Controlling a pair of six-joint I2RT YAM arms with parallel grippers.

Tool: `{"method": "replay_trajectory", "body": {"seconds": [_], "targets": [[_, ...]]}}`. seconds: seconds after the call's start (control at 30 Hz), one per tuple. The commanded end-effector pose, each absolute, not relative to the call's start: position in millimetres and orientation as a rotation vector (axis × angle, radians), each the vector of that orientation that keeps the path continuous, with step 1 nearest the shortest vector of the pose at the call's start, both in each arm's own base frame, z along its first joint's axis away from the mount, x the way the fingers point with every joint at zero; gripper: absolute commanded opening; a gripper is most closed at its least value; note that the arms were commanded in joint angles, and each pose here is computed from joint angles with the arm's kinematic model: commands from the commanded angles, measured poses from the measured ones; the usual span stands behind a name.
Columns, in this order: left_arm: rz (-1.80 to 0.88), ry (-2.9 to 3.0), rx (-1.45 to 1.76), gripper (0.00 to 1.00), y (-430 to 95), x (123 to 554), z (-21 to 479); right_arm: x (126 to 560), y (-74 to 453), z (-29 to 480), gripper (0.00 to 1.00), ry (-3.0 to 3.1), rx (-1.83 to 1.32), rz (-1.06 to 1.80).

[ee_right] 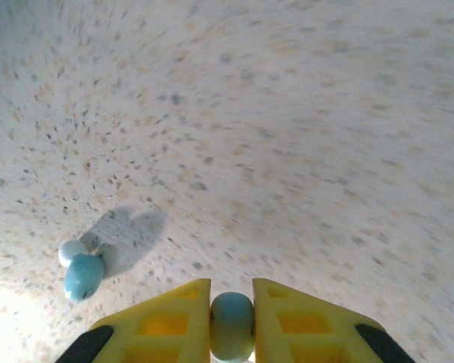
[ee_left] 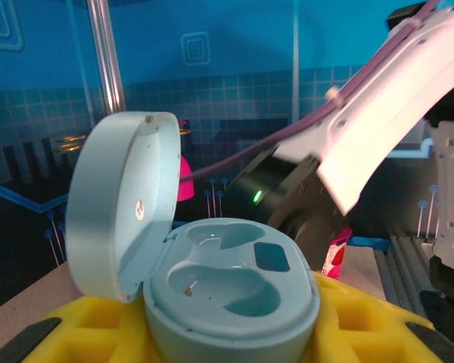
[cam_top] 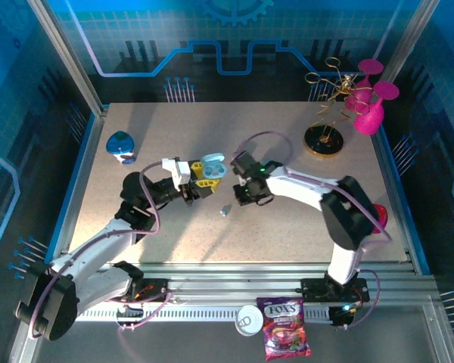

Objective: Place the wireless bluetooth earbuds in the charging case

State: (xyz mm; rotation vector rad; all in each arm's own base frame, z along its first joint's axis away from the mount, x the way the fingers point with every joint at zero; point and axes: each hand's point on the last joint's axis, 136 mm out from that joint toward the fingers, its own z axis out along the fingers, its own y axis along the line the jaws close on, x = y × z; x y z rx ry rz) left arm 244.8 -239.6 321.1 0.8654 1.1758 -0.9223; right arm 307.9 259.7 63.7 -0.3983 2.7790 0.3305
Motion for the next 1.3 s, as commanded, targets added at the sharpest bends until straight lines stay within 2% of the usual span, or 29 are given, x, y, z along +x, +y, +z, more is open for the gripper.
{"method": "replay_trajectory", "body": {"seconds": [0.0,0.2,0.43,0.83,1.27], "targets": [[-0.918,1.153,0.836,0.29,-239.7,249.2,334.9,309.5,266.4,104.2,0.17,2.685,-0.199,0.749],[-0.939,1.158,0.836,0.29,-243.1,252.8,335.7,301.9,255.0,150.3,0.17,2.527,0.015,1.348],[-0.949,1.167,0.838,0.29,-244.7,254.0,333.6,290.6,240.6,179.0,0.15,2.367,0.141,1.718],[-0.953,1.169,0.843,0.29,-245.1,249.1,328.6,282.6,246.0,213.3,0.15,2.189,0.035,2.055],[-0.932,1.176,0.850,0.29,-243.4,247.8,325.2,300.1,240.0,198.6,0.14,2.222,0.291,1.974]]}}
